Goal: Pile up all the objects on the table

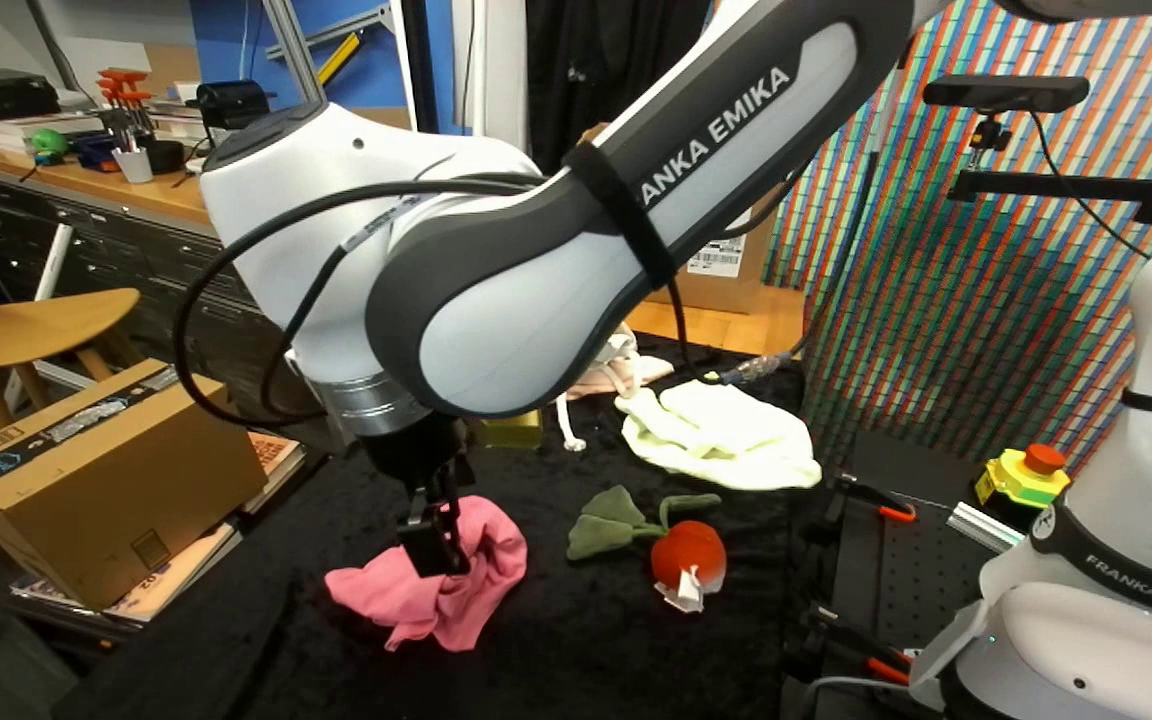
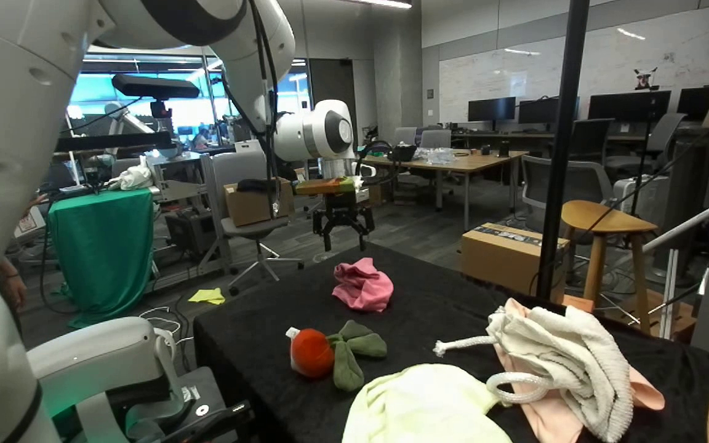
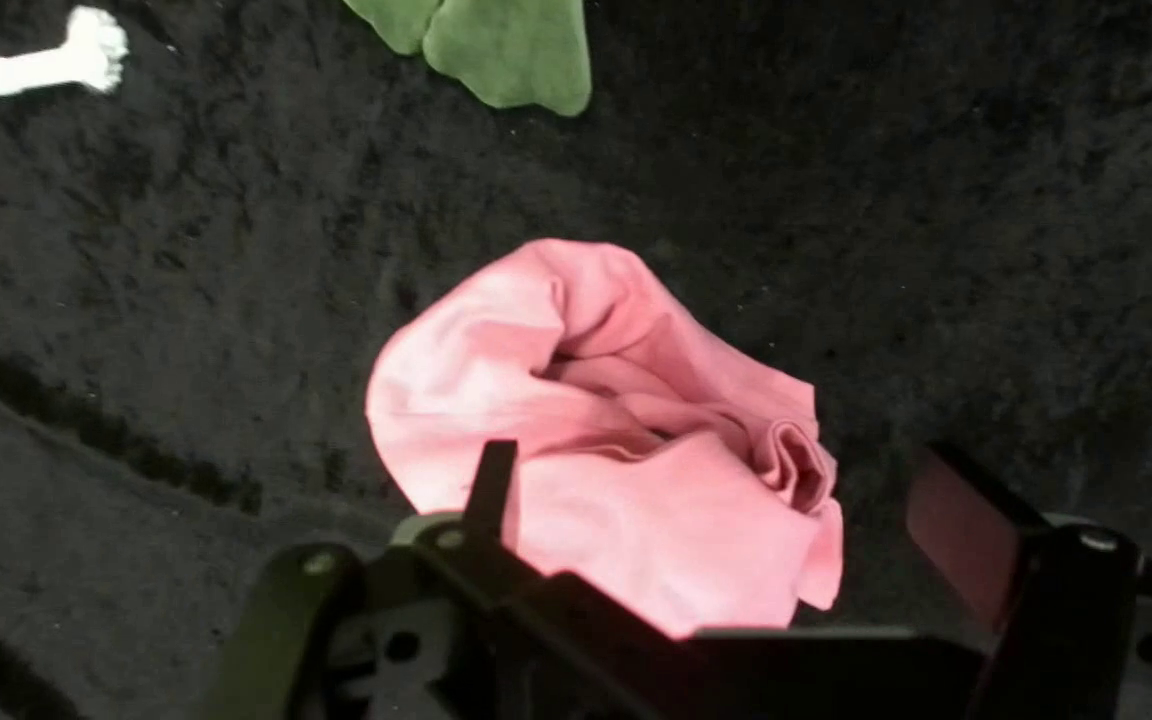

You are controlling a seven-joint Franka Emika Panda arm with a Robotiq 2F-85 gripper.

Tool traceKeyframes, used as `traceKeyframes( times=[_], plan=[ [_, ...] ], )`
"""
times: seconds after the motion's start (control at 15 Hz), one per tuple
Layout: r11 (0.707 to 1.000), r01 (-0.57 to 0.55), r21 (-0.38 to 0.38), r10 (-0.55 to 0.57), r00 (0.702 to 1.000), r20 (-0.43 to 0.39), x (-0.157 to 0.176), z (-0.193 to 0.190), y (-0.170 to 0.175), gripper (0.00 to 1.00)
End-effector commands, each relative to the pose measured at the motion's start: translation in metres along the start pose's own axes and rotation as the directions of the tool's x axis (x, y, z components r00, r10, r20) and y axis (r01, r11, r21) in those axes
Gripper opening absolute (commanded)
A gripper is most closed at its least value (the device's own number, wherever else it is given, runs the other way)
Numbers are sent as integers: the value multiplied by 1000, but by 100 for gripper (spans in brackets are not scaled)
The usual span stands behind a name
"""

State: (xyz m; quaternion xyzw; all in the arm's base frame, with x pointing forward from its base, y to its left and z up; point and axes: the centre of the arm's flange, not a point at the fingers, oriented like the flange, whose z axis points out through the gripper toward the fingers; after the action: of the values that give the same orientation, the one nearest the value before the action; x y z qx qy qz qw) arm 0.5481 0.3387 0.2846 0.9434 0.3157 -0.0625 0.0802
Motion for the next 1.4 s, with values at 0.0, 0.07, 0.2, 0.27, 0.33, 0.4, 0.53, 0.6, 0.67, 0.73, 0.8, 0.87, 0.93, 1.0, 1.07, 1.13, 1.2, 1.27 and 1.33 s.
traceKeyframes(
  times=[0.0, 0.07, 0.2, 0.27, 0.33, 0.4, 0.53, 0.6, 0.67, 0.73, 0.8, 0.87, 0.93, 1.0, 1.07, 1.13, 1.2, 1.27, 1.33],
  plan=[
    [996, 26, 89, -26, 1000, 3, 29, 4, -2, 100],
    [994, 18, 104, -18, 1000, -2, 30, 7, -2, 100],
    [991, 8, 132, -7, 1000, -4, 33, 14, -1, 100],
    [990, -2, 140, 2, 1000, -2, 35, 19, -1, 100],
    [989, -6, 150, 6, 1000, 4, 36, 22, -2, 100],
    [988, -13, 152, 12, 1000, 4, 37, 26, -3, 100],
    [982, -11, 187, 10, 1000, 7, 39, 32, -6, 100],
    [980, -15, 197, 14, 1000, 7, 40, 36, -8, 100],
    [978, -15, 207, 14, 1000, 9, 42, 39, -10, 100],
    [977, -15, 213, 13, 1000, 9, 42, 42, -11, 100],
    [977, -13, 215, 11, 1000, 9, 43, 45, -11, 100],
    [979, -6, 202, 6, 1000, 4, 44, 48, -11, 100],
    [982, 3, 190, -2, 1000, -4, 44, 51, -11, 100],
    [986, 13, 168, -11, 1000, -11, 45, 55, -10, 100],
    [989, 23, 147, -21, 1000, -17, 46, 59, -11, 100],
    [991, 35, 128, -32, 999, -24, 47, 61, -10, 100],
    [993, 48, 109, -45, 999, -29, 49, 65, -8, 100],
    [994, 57, 92, -54, 998, -33, 49, 66, -7, 100],
    [995, 65, 81, -63, 997, -37, 49, 68, -7, 100]
  ],
)
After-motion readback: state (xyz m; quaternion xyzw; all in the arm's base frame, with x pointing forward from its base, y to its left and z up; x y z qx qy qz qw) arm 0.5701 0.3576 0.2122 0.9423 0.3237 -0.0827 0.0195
